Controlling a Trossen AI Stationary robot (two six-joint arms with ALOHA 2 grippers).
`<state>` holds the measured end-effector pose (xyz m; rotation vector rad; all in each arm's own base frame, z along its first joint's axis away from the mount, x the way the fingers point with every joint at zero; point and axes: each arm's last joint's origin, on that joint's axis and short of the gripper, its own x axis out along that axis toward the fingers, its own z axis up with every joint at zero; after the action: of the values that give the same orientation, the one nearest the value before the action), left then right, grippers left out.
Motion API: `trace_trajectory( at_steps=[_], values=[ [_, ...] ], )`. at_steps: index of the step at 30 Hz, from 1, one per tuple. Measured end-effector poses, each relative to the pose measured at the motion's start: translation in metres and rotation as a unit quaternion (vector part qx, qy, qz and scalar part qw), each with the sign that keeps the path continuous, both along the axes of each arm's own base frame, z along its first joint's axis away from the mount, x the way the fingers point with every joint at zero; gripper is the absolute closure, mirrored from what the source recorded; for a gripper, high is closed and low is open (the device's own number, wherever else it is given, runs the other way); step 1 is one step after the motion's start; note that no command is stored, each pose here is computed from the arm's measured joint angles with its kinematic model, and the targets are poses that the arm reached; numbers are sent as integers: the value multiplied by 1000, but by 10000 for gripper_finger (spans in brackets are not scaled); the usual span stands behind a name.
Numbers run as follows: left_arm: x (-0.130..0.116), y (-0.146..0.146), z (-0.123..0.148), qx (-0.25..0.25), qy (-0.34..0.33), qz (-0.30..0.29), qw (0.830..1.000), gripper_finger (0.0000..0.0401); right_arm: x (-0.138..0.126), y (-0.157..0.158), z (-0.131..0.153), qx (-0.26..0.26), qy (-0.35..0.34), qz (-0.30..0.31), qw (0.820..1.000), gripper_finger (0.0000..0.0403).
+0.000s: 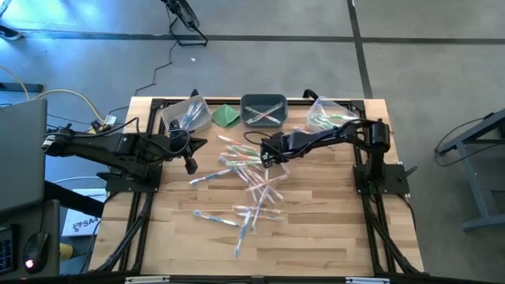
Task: Pick & Place Toothbrushes
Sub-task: Put the orange toothbrush into the blue bin
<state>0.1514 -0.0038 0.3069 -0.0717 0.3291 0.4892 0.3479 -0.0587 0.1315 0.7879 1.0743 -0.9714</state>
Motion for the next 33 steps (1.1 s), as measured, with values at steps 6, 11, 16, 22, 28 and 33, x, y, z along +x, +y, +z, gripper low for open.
trace_trajectory(
  at_steps=[6,11,16,22,28,33],
  values=[
    [0,0,0,2,1,-1,1000,401,-4,1,14,-2,-8,14,1000,390],
    [0,0,0,-3,-2,1,1000,401,-6,2,20,-7,-4,33,999,390],
    [0,0,0,-9,-5,4,1000,401,-7,4,22,-11,1,55,998,390],
    [0,0,0,-20,-11,8,1000,401,-7,4,24,-4,5,81,997,390],
    [0,0,0,-21,-12,8,1000,401,-11,3,41,-15,-13,91,996,390],
    [0,0,0,-21,-12,8,1000,401,-20,5,68,-28,-39,122,991,390]
  ],
)
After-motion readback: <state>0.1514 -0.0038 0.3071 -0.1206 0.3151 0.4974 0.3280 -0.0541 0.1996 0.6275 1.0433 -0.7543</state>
